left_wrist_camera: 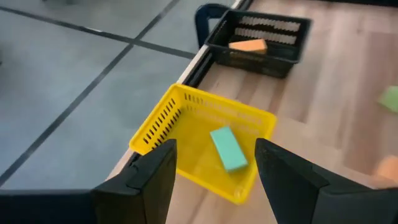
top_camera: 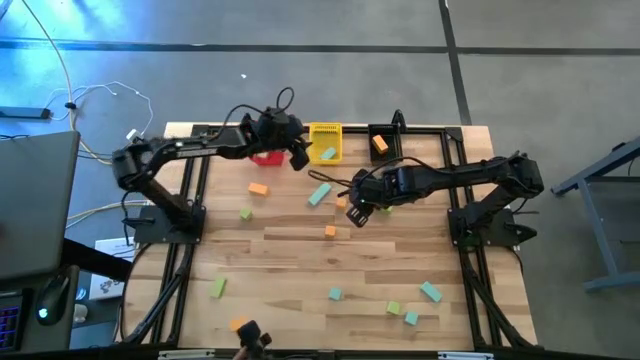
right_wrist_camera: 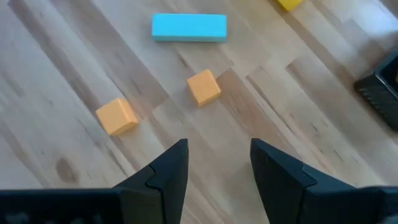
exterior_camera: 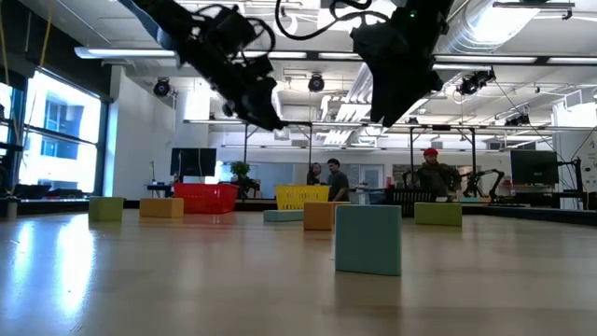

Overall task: Sort & place blocks by color
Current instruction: Put the orange block into the black basket

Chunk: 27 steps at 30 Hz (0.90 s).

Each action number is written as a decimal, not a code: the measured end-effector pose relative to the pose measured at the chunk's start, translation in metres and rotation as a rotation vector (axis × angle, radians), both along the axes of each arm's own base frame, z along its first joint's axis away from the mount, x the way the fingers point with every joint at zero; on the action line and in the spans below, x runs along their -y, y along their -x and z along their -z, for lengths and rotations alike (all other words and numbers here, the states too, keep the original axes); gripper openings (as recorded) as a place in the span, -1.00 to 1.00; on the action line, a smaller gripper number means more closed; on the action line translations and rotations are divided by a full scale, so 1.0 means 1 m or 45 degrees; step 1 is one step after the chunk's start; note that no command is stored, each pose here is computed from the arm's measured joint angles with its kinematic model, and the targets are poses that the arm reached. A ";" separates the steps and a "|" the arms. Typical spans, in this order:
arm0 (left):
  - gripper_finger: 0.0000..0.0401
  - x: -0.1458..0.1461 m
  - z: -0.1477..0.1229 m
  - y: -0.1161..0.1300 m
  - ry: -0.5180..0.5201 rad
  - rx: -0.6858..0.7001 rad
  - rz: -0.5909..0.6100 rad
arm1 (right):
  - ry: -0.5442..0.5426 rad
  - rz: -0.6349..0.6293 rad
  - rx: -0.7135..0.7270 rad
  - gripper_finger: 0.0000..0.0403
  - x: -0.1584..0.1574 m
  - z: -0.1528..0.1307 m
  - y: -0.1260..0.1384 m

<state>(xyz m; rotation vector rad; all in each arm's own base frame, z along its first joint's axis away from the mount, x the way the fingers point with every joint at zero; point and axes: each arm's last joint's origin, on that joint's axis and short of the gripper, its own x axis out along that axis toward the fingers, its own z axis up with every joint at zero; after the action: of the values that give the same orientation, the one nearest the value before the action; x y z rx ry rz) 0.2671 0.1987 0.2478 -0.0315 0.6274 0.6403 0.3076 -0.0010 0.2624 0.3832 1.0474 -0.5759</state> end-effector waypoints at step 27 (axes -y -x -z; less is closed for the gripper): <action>0.01 0.134 -0.037 0.051 0.355 -0.417 0.362 | 0.107 -0.408 -0.022 -0.01 0.022 0.023 -0.029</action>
<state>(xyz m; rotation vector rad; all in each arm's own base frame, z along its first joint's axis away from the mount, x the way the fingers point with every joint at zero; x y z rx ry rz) 0.2164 0.0649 0.2850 -0.0966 1.0142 0.2792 0.3363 -0.0232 0.2396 0.1317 1.0708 -0.3350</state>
